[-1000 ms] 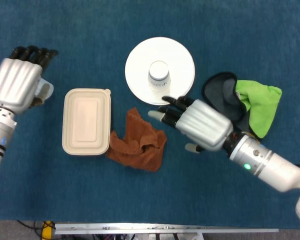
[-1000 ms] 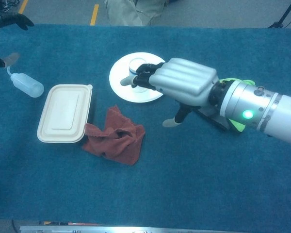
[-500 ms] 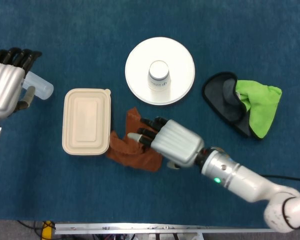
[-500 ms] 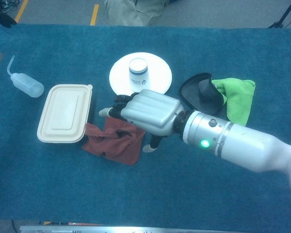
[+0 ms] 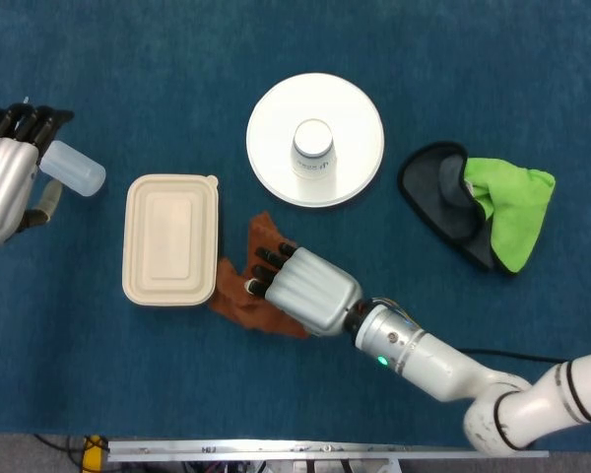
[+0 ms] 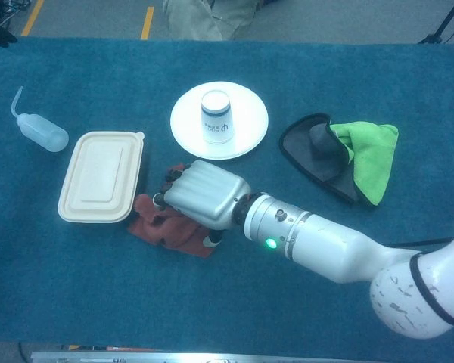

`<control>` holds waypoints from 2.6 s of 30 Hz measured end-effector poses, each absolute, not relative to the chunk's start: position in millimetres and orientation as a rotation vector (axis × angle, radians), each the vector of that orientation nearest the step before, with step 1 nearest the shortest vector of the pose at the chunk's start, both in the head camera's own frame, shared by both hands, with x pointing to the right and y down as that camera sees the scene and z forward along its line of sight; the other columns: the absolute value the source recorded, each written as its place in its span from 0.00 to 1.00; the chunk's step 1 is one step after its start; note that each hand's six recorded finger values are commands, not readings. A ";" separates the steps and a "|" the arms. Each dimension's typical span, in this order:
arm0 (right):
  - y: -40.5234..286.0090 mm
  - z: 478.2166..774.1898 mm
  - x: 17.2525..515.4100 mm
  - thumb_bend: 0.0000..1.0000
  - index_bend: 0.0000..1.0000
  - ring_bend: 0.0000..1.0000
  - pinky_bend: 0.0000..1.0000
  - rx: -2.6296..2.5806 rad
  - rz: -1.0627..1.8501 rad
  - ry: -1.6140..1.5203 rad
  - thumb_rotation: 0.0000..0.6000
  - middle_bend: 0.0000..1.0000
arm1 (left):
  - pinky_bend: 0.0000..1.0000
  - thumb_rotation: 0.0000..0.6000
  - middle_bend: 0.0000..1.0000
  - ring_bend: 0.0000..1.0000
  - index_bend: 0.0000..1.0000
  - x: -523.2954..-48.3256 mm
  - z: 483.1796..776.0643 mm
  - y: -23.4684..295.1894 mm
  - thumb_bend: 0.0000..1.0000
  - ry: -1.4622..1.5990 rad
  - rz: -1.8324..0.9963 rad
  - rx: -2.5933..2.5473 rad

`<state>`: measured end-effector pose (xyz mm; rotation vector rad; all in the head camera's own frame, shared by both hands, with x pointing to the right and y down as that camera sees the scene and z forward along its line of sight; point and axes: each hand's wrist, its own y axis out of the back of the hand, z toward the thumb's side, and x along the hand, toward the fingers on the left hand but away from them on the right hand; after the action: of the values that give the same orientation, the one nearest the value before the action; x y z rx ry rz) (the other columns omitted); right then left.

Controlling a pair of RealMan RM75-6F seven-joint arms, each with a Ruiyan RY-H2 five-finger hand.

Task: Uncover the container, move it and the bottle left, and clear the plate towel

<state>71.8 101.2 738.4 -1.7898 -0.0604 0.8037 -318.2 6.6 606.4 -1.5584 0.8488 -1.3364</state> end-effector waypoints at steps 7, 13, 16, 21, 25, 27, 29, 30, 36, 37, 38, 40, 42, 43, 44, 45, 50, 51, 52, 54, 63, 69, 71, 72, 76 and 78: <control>92.0 742.0 67.5 0.08 0.63 0.42 0.56 -1.737 0.794 -0.127 1.00 0.53 | 0.18 1.00 0.18 0.14 0.14 -317.5 603.9 10.6 0.41 0.844 -1.325 -1.569; 79.5 737.1 78.2 0.08 0.66 0.50 0.62 -1.753 0.804 -0.181 1.00 0.58 | 0.18 1.00 0.18 0.14 0.14 -318.5 603.8 11.8 0.41 0.848 -1.325 -1.574; 70.1 726.8 89.6 0.07 0.66 0.50 0.63 -1.758 0.805 -0.215 1.00 0.58 | 0.18 1.00 0.18 0.14 0.14 -320.0 604.4 12.4 0.41 0.847 -1.329 -1.574; 50.8 700.2 117.6 0.08 0.66 0.50 0.63 -1.773 0.803 -0.287 1.00 0.58 | 0.18 1.00 0.18 0.14 0.14 -320.7 607.0 11.6 0.41 0.844 -1.335 -1.577; 35.8 675.3 149.7 0.08 0.66 0.50 0.63 -1.785 0.806 -0.367 1.00 0.58 | 0.18 1.00 0.18 0.14 0.13 -321.3 609.0 11.1 0.41 0.843 -1.344 -1.576; 28.9 662.4 169.9 0.07 0.66 0.50 0.63 -1.790 0.809 -0.417 1.00 0.58 | 0.18 1.00 0.18 0.14 0.13 -322.1 610.1 10.7 0.41 0.843 -1.350 -1.576; 24.2 650.2 189.6 0.07 0.66 0.50 0.63 -1.798 0.808 -0.465 1.00 0.58 | 0.18 1.00 0.18 0.14 0.13 -323.0 611.6 10.2 0.41 0.843 -1.356 -1.577; 23.3 645.1 197.3 0.07 0.66 0.50 0.63 -1.800 0.805 -0.481 1.00 0.58 | 0.18 1.00 0.18 0.14 0.12 -323.2 612.2 10.0 0.41 0.843 -1.359 -1.577; 30.6 618.1 236.0 0.07 0.66 0.50 0.63 -1.838 0.769 -0.526 1.00 0.58 | 0.18 1.00 0.18 0.14 0.11 -322.9 615.0 10.3 0.41 0.839 -1.368 -1.580; 33.1 614.8 239.8 0.07 0.66 0.50 0.63 -1.842 0.761 -0.526 1.00 0.58 | 0.18 1.00 0.18 0.14 0.11 -322.2 615.1 10.4 0.41 0.838 -1.367 -1.580; 36.7 611.1 244.7 0.07 0.66 0.50 0.63 -1.848 0.751 -0.524 1.00 0.58 | 0.18 1.00 0.18 0.14 0.11 -321.6 615.0 10.7 0.41 0.837 -1.366 -1.580; 42.0 606.3 251.7 0.07 0.66 0.50 0.63 -1.860 0.742 -0.522 1.00 0.58 | 0.18 1.00 0.18 0.14 0.11 -321.1 614.7 10.8 0.41 0.837 -1.365 -1.578; 47.6 601.9 259.0 0.07 0.66 0.50 0.63 -1.878 0.736 -0.522 1.00 0.58 | 0.18 1.00 0.18 0.14 0.11 -321.1 614.9 10.6 0.41 0.837 -1.368 -1.577; 50.0 600.4 261.4 0.07 0.66 0.50 0.63 -1.883 0.733 -0.520 1.00 0.58 | 0.18 1.00 0.18 0.14 0.11 -321.0 615.1 10.4 0.41 0.837 -1.369 -1.578; 53.3 599.0 264.5 0.07 0.66 0.50 0.63 -1.885 0.730 -0.515 1.00 0.58 | 0.18 1.00 0.18 0.14 0.11 -320.6 615.4 10.3 0.41 0.838 -1.369 -1.579; 55.6 598.1 267.4 0.07 0.66 0.50 0.63 -1.885 0.732 -0.509 1.00 0.58 | 0.18 1.00 0.18 0.14 0.11 -320.2 615.8 10.3 0.41 0.838 -1.369 -1.581; 69.5 596.3 284.6 0.08 0.66 0.50 0.63 -1.903 0.757 -0.455 1.00 0.58 | 0.18 1.00 0.17 0.14 0.11 -318.4 619.6 9.7 0.41 0.830 -1.374 -1.587; 72.6 597.2 286.8 0.08 0.66 0.50 0.63 -1.908 0.762 -0.438 1.00 0.58 | 0.18 1.00 0.17 0.14 0.11 -317.6 620.2 9.5 0.41 0.829 -1.373 -1.589; 75.5 598.5 289.1 0.08 0.66 0.50 0.63 -1.911 0.769 -0.421 1.00 0.58 | 0.18 1.00 0.17 0.14 0.11 -316.5 620.9 9.1 0.41 0.827 -1.371 -1.591; 81.0 602.9 293.3 0.08 0.66 0.50 0.63 -1.917 0.789 -0.381 1.00 0.58 | 0.18 1.00 0.17 0.14 0.11 -314.9 621.8 8.8 0.41 0.824 -1.368 -1.593; 100.5 633.0 301.1 0.08 0.22 0.25 0.42 -1.901 0.905 -0.157 1.00 0.31 | 0.18 1.00 0.16 0.14 0.10 -311.6 625.9 8.2 0.41 0.816 -1.368 -1.601; 93.0 640.9 303.5 0.07 0.06 0.16 0.33 -1.820 0.971 -0.126 1.00 0.22 | 0.18 1.00 0.16 0.13 0.10 -313.6 627.7 8.5 0.41 0.813 -1.376 -1.600; 85.1 640.1 305.5 0.07 0.06 0.16 0.32 -1.790 0.992 -0.153 1.00 0.22 | 0.18 1.00 0.16 0.13 0.10 -314.1 627.8 8.0 0.41 0.815 -1.377 -1.599; 81.3 639.4 306.7 0.07 0.06 0.16 0.32 -1.777 1.000 -0.169 1.00 0.22 | 0.18 1.00 0.16 0.13 0.10 -314.0 627.9 7.9 0.41 0.815 -1.376 -1.600; 63.5 636.7 314.9 0.07 0.06 0.16 0.32 -1.716 1.043 -0.239 1.00 0.22 | 0.18 1.00 0.16 0.13 0.10 -311.6 629.8 7.1 0.41 0.806 -1.372 -1.605; 53.8 636.3 319.5 0.07 0.06 0.16 0.32 -1.685 1.070 -0.269 1.00 0.22 | 0.18 1.00 0.16 0.13 0.10 -310.3 631.0 7.1 0.41 0.801 -1.371 -1.609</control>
<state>319.5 53.8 636.3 -1.6850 -0.2691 1.0705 -310.3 7.1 631.0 -1.6092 0.8006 -1.3711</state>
